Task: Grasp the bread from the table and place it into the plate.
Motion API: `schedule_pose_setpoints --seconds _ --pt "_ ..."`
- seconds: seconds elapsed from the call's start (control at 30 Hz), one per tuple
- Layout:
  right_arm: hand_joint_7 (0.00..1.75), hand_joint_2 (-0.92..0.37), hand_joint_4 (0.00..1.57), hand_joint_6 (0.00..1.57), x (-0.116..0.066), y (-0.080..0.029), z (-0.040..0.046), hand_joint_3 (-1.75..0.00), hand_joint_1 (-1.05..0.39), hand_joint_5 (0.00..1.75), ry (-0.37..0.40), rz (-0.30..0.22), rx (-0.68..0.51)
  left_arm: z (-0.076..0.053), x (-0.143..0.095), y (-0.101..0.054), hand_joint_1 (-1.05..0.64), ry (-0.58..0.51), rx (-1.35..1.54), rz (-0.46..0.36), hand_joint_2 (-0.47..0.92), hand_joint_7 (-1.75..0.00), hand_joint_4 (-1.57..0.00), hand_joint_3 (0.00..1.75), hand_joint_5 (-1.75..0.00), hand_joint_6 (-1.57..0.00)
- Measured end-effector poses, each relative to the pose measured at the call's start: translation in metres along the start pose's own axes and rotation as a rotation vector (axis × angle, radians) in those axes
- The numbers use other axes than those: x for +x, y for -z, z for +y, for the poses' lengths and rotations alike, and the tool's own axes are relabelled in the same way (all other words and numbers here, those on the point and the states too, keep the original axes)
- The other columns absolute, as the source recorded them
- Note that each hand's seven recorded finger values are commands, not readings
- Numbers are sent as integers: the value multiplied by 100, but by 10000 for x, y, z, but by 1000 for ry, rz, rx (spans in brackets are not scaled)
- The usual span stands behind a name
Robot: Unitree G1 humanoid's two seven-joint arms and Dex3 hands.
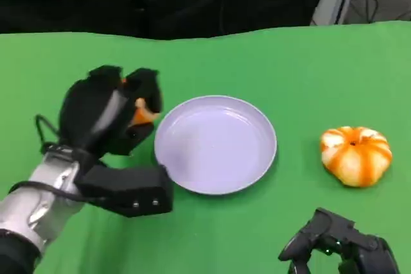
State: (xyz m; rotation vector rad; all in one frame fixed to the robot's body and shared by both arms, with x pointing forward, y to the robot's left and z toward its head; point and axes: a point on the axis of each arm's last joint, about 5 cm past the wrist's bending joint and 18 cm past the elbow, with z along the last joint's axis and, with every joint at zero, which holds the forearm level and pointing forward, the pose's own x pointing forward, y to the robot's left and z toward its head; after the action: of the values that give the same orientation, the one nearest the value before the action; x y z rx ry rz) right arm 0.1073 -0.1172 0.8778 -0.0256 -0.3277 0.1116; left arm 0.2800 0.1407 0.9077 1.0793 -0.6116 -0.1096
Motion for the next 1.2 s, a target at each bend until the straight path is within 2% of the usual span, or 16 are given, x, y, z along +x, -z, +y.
schedule_pose_setpoints --seconds 0.17,0.33,0.5,0.57,0.67,0.73,0.77,0.83,0.87,0.9,0.93,0.97,1.07,1.1,1.13,1.2 --pt "135 -38 78 82 4 -1 0 -135 -1 165 -1 -2 -3 -70 94 -227 -13 8 -101 -61 29 -173 -94 140 -175 -74" --pt "134 -38 78 82 8 -1 2 -135 -1 164 -2 -4 -2 -192 216 -453 -14 67 -179 -100 30 -173 -94 140 -175 -74" --pt "134 -38 78 83 6 -1 2 -135 -1 164 -1 -3 -1 -208 240 -486 -14 80 -190 -109 30 -173 -94 139 -175 -74" --pt "134 -38 78 83 5 -1 1 -135 -1 164 -1 -2 -2 -222 245 -490 -15 92 -192 -104 34 -174 -93 129 -175 -72" --pt "134 -38 78 82 12 -2 4 -135 -1 164 -3 -5 -1 -344 266 -557 -14 181 -200 -70 38 -174 -92 121 -175 -72" --pt "134 -38 78 82 9 -2 7 -136 -1 164 -4 -5 0 -418 261 -605 -18 229 -208 -55 49 -120 -79 102 -175 -78" --pt "134 -38 78 82 10 -2 7 -136 -1 164 -4 -5 -1 -444 270 -635 -18 251 -208 -53 51 -108 -77 98 -175 -80" --pt "134 -38 78 83 10 -2 7 -136 -1 164 -5 -5 -3 -465 297 -659 -25 294 -189 -44 74 -52 -56 56 -139 -71" --pt "134 -37 78 83 9 -2 7 -136 0 164 -4 -5 -3 -462 316 -661 -35 321 -163 -43 85 -24 -41 34 -94 -60" --pt "134 -37 78 83 8 -2 7 -136 0 164 -4 -4 -3 -455 339 -660 -42 351 -129 -43 88 -12 -34 26 -73 -53" --pt "134 -37 78 83 9 -2 7 -137 0 164 -4 -5 -3 -448 353 -654 -46 379 -96 -43 91 -5 -29 22 -60 -50" --pt "134 -37 78 83 10 -2 8 -137 0 164 -4 -5 -3 -444 361 -646 -47 403 -63 -44 91 -3 -28 21 -55 -48" --pt "134 -36 78 83 10 -2 8 -138 0 164 -4 -5 -3 -440 354 -619 -49 432 -29 -31 92 -1 -27 19 -50 -47" --pt "134 -36 78 83 10 -2 8 -138 0 164 -4 -5 -3 -439 354 -617 -67 435 -26 -29 92 -1 -14 28 -26 -26" --pt "134 -36 78 83 10 -2 8 -138 0 164 -4 -5 -3 -436 357 -619 -79 442 -10 -26 92 -1 -6 35 -11 -13" --pt "134 -36 79 83 14 -3 8 -139 0 164 -5 -8 -3 -440 352 -612 -89 475 46 -7 92 0 -1 42 -2 -3"
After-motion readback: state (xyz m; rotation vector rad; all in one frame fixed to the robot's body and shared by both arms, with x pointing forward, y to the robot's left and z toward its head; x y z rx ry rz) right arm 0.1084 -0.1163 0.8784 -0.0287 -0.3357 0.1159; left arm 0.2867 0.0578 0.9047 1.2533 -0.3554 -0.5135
